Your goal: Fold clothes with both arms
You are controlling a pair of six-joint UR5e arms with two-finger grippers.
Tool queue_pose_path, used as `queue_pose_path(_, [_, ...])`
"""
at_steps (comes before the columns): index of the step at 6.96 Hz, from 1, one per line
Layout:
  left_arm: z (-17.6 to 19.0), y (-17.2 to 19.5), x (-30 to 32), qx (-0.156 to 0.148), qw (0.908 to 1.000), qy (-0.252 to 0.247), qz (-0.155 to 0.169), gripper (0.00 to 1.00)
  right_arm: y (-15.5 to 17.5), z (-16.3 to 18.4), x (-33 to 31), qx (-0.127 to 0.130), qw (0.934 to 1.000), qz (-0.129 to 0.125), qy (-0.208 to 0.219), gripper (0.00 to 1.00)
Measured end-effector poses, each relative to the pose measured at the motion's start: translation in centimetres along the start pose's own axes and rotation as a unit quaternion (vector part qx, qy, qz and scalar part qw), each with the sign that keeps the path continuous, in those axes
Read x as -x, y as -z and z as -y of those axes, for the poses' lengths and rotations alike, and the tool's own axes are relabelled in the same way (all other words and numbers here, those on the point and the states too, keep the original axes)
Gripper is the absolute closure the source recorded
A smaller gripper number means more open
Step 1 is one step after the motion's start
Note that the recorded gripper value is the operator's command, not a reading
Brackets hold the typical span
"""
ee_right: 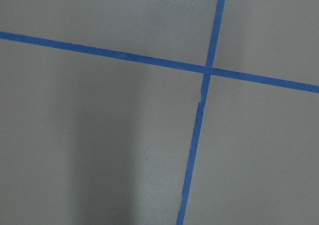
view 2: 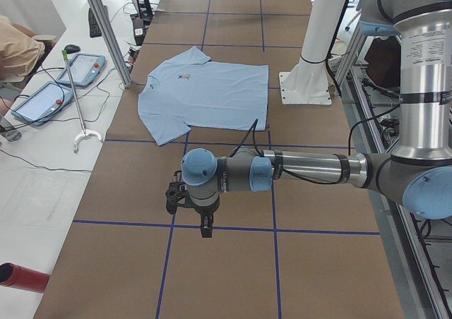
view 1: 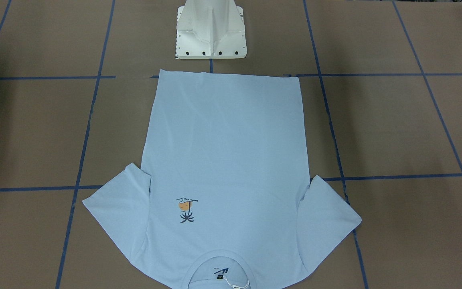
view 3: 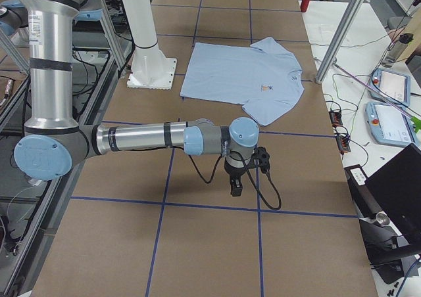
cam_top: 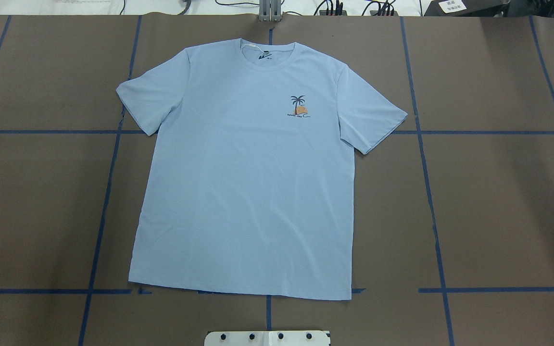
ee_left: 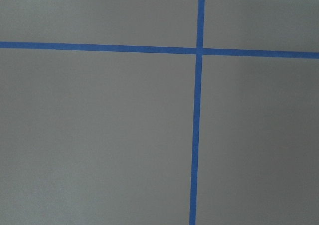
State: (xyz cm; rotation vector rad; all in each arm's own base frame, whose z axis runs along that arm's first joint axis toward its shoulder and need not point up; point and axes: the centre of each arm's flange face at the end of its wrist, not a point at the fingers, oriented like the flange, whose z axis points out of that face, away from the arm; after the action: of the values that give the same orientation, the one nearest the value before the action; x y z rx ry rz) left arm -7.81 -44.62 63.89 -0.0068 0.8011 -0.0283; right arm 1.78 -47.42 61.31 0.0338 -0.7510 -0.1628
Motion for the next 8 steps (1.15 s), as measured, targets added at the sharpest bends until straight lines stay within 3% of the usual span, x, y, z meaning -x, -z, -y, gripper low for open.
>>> queue_pose_path(4, [-0.1,0.9,-1.2,-0.013,0.9998,-0.012,-0.009,0.00,-0.4,-1.2,-0.4,0.003,1.0000,0.002,-0.006,0.00])
queue_pose_path(6, [-0.4,0.9,-1.3,-0.013,0.9998,-0.012,-0.013,0.00,-0.5,-1.3,0.4,0.001,0.9995,0.031,-0.005,0.00])
queue_pose_path(8, [-0.3,1.0,-1.9,-0.015,0.9993,-0.014,-0.032,0.00,-0.4,-0.2,5.8,0.003,0.9975,0.070,0.005,0.00])
